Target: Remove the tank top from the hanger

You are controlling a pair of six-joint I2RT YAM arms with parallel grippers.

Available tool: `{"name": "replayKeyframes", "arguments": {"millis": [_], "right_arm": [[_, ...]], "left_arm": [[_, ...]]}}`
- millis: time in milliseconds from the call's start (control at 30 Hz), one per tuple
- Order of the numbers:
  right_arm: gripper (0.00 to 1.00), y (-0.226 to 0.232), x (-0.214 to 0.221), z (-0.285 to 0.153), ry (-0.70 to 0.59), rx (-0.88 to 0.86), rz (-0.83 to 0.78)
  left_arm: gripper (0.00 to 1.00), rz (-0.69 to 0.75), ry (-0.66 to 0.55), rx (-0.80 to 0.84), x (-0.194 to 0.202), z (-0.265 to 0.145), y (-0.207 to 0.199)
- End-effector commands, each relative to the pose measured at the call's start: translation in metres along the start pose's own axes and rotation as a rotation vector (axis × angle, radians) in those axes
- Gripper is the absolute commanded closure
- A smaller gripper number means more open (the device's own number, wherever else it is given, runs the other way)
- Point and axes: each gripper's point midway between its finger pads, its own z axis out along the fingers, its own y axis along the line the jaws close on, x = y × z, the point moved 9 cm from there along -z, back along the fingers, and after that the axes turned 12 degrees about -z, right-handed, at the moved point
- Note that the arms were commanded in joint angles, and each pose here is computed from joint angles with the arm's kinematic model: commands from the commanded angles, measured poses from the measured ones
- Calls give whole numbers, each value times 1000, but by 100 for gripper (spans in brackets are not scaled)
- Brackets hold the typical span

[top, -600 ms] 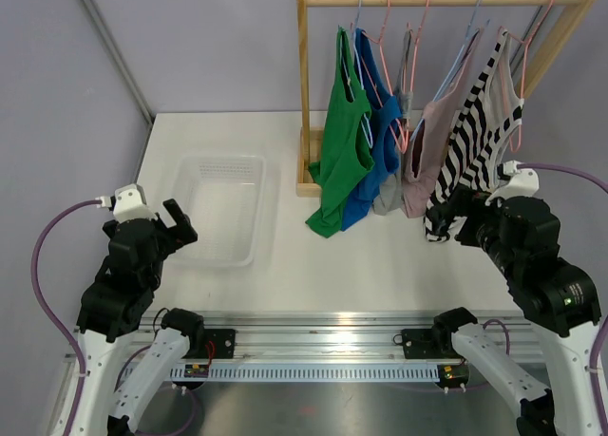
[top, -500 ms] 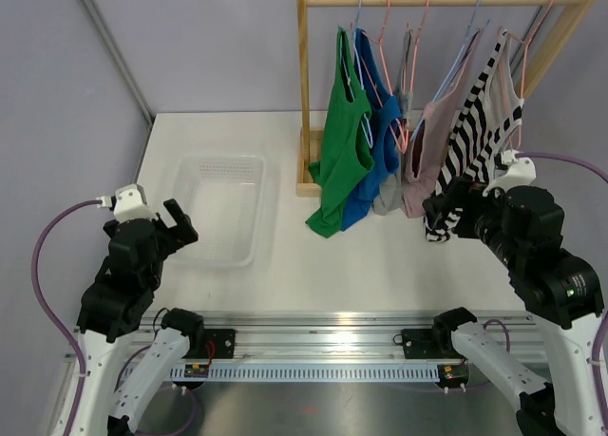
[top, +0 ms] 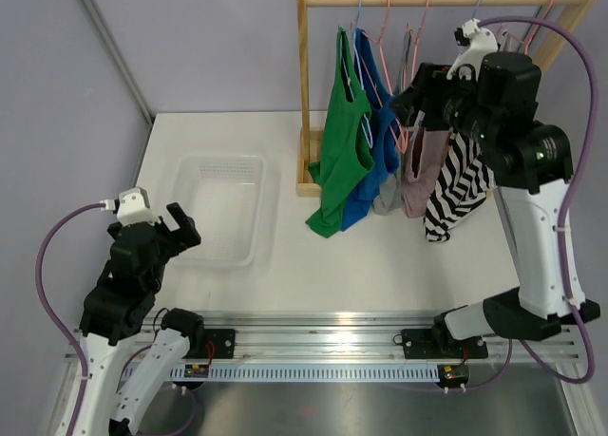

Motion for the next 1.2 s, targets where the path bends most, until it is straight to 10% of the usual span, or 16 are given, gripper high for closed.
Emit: {"name": "replayKeyframes", "arguments": {"millis": [0,1167], "right_arm": [[30,0,-19,24,-10,-39,-53],[72,22,-37,151,-78,56,-251]], "left_arm": [[1,-31,-29,52,-4,0,-6],[1,-35,22,91,-7,-1,-16]]}}
